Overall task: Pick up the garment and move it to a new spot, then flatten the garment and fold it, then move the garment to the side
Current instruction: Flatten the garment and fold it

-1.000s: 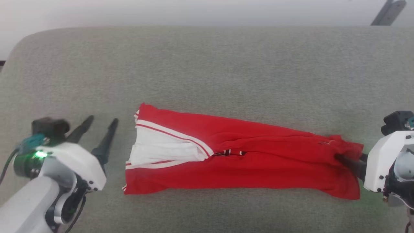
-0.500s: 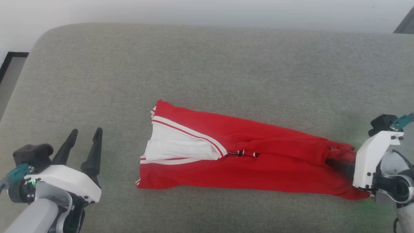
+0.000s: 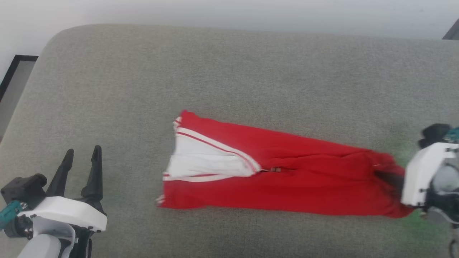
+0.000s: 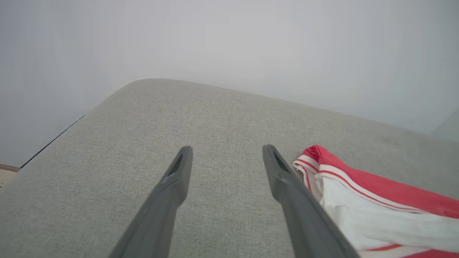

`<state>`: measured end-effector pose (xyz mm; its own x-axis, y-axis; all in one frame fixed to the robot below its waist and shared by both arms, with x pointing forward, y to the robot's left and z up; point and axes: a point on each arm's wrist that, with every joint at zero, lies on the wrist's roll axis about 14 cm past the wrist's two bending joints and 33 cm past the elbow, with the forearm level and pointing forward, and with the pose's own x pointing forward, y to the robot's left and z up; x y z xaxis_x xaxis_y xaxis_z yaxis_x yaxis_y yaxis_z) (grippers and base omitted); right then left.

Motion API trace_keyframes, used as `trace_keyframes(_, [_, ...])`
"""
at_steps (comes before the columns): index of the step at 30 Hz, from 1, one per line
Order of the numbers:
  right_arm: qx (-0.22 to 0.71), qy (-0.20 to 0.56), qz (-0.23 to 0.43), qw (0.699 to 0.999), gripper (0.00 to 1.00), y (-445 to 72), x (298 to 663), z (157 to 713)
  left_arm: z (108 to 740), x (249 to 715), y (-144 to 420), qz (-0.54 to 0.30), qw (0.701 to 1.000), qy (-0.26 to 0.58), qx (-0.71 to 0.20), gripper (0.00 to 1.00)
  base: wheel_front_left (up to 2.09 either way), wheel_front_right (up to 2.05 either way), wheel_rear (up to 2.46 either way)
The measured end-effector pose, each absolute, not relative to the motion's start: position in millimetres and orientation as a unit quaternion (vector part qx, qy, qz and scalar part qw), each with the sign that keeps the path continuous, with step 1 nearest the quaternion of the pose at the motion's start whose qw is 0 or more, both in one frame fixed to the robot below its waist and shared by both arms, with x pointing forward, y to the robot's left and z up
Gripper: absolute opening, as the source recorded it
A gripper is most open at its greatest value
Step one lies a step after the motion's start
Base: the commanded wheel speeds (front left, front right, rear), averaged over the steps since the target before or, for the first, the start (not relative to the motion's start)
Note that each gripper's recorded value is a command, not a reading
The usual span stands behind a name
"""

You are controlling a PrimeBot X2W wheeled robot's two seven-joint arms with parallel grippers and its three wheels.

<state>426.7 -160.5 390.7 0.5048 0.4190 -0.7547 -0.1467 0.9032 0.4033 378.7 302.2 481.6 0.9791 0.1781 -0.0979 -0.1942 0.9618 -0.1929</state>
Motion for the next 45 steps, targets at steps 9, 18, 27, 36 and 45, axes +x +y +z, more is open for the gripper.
trace_keyframes(9, [0.142, 0.444, 0.059, 0.883, 0.00, -248, 438, 401, 479, 382, 296, 0.091, 0.991, 0.025, -0.099, 1.00, 0.00, 0.00, 0.00])
trace_keyframes(18, [0.116, 0.440, -0.013, 0.890, 0.00, -305, 437, 410, 473, 386, 286, 0.073, 0.992, 0.026, -0.099, 1.00, 0.00, 0.00, 0.00])
trace_keyframes(27, [0.115, 0.404, 0.122, 0.899, 0.00, -225, 436, 448, 477, 385, 280, 0.064, 0.993, 0.016, -0.097, 1.00, 0.00, 0.00, 0.00])
trace_keyframes(36, [0.085, 0.376, 0.267, 0.883, 0.00, -118, 428, 471, 477, 380, 279, 0.062, 0.993, 0.015, -0.098, 1.00, 0.00, 0.00, 0.00])
trace_keyframes(45, [0.068, 0.375, 0.359, 0.852, 0.00, -33, 434, 467, 481, 376, 282, 0.071, 0.992, 0.008, -0.105, 1.00, 0.00, 0.00, 0.00])
